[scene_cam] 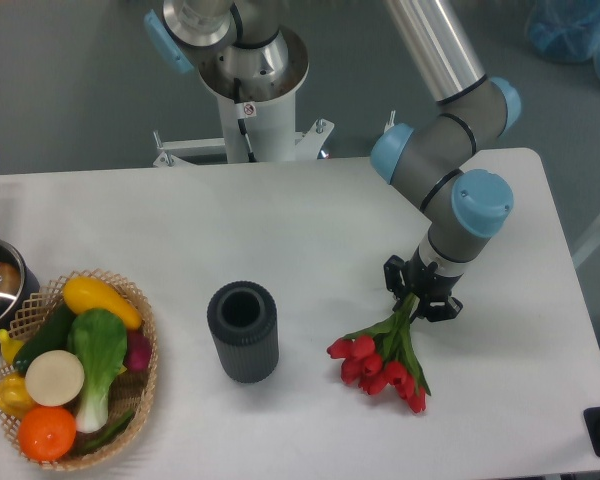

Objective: Pick up the flowers from the table
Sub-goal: 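Close the gripper around the tulip stems, then lift the gripped tulips up off the table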

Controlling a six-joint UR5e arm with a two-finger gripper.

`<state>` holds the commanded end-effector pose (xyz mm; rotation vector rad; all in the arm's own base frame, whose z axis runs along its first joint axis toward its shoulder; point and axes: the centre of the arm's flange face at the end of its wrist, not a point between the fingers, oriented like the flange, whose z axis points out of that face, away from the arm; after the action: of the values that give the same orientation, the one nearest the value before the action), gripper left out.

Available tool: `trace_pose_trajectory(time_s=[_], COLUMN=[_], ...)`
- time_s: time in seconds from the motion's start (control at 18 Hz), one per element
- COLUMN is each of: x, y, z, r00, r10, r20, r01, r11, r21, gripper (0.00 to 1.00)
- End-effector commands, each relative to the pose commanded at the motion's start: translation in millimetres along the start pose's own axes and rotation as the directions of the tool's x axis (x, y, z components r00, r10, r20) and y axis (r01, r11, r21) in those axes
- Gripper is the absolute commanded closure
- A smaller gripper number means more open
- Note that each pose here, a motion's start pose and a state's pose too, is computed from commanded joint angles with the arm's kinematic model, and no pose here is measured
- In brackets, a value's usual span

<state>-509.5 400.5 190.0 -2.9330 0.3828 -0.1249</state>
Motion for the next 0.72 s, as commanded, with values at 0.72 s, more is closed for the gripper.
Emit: trace_pose_trajectory(time_s=[0.72], x=[-5.0], y=[-27.3], z=[-82.7], r00=[0.994], r10=[0.016], r20=[0.113], r01=[-0.035], r11=[0.984], r21=[0.177], gripper=[0.72])
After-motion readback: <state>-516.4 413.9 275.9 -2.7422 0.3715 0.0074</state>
